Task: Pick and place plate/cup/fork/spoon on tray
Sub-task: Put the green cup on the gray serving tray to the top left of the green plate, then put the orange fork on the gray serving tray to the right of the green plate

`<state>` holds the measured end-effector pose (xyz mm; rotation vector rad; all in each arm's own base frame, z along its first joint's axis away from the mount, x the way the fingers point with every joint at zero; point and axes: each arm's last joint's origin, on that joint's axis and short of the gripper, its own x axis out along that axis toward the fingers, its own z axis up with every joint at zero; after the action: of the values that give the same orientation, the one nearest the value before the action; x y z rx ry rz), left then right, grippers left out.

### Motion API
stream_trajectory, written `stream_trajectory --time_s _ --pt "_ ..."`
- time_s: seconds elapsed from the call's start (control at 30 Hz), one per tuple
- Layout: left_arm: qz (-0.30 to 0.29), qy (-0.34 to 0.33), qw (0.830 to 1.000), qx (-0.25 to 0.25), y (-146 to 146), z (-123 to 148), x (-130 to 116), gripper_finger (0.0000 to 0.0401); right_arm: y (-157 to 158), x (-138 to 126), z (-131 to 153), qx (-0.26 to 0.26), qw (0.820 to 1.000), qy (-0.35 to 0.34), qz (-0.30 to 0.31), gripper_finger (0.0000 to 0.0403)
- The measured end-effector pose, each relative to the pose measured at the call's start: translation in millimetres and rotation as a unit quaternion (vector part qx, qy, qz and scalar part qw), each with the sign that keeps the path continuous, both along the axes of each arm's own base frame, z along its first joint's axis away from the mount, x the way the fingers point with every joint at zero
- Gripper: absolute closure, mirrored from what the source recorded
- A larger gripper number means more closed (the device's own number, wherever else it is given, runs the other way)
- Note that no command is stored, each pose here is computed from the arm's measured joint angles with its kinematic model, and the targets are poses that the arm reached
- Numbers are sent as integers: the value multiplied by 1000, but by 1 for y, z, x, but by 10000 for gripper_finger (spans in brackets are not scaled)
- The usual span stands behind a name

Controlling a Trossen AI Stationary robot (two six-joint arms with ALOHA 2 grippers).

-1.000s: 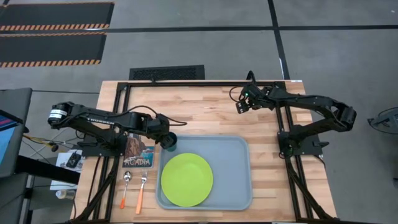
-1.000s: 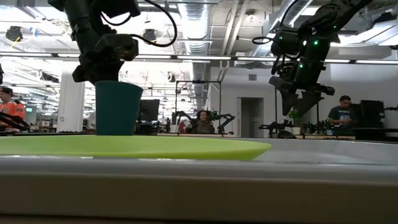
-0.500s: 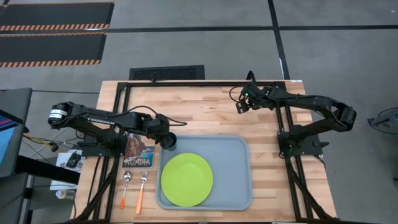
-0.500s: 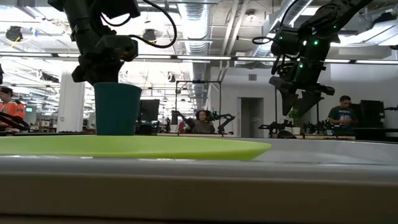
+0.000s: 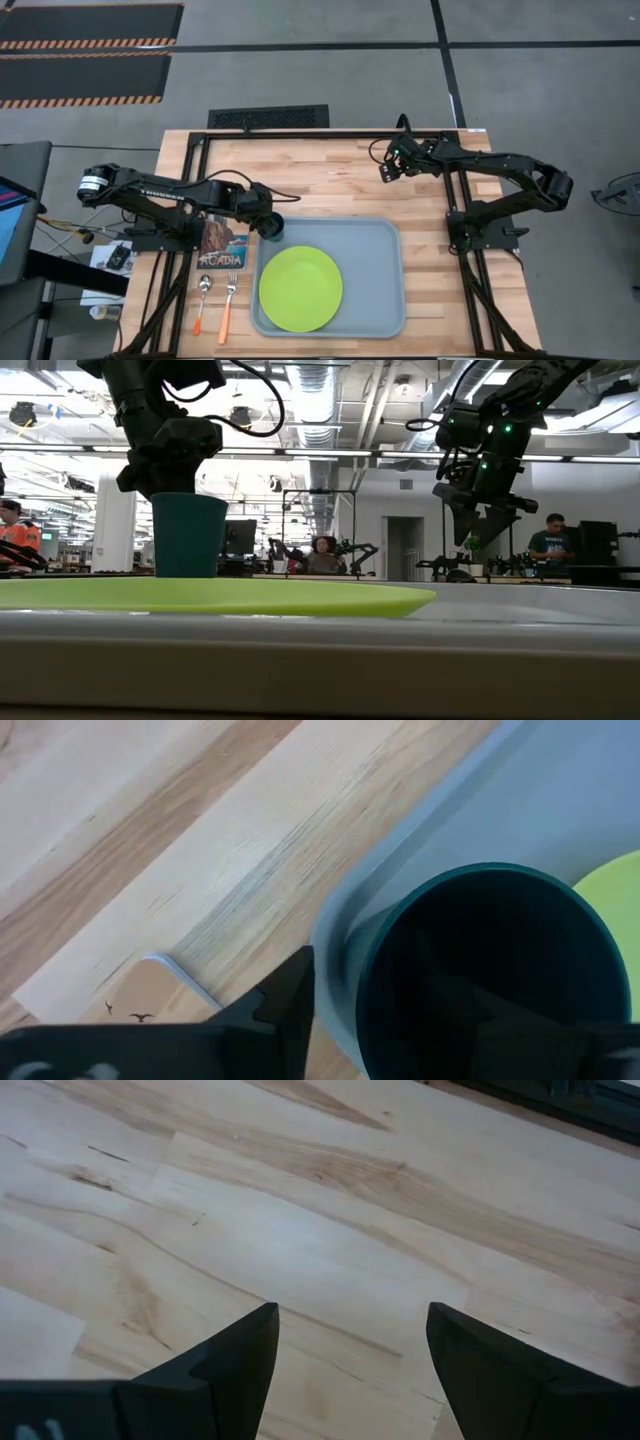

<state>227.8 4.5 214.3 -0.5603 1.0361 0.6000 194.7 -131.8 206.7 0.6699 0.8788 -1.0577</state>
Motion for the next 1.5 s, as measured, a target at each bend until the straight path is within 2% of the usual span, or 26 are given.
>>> stream_trajectory --time_s 0.33,0.83,1.2,1.5 --pt "-4 -2 1000 -3 0 0 0 241 0 0 0 -1 1000 1 2 121" --pt "-23 -27 999 -21 -2 6 0 233 0 0 0 -1 1000 3 5 121" --pt "-14 -82 996 -25 -2 28 -15 233 0 0 0 -2 1000 4 7 121" --pt "-9 -136 990 -28 -1 51 -37 234 0 0 0 -2 1000 5 9 121"
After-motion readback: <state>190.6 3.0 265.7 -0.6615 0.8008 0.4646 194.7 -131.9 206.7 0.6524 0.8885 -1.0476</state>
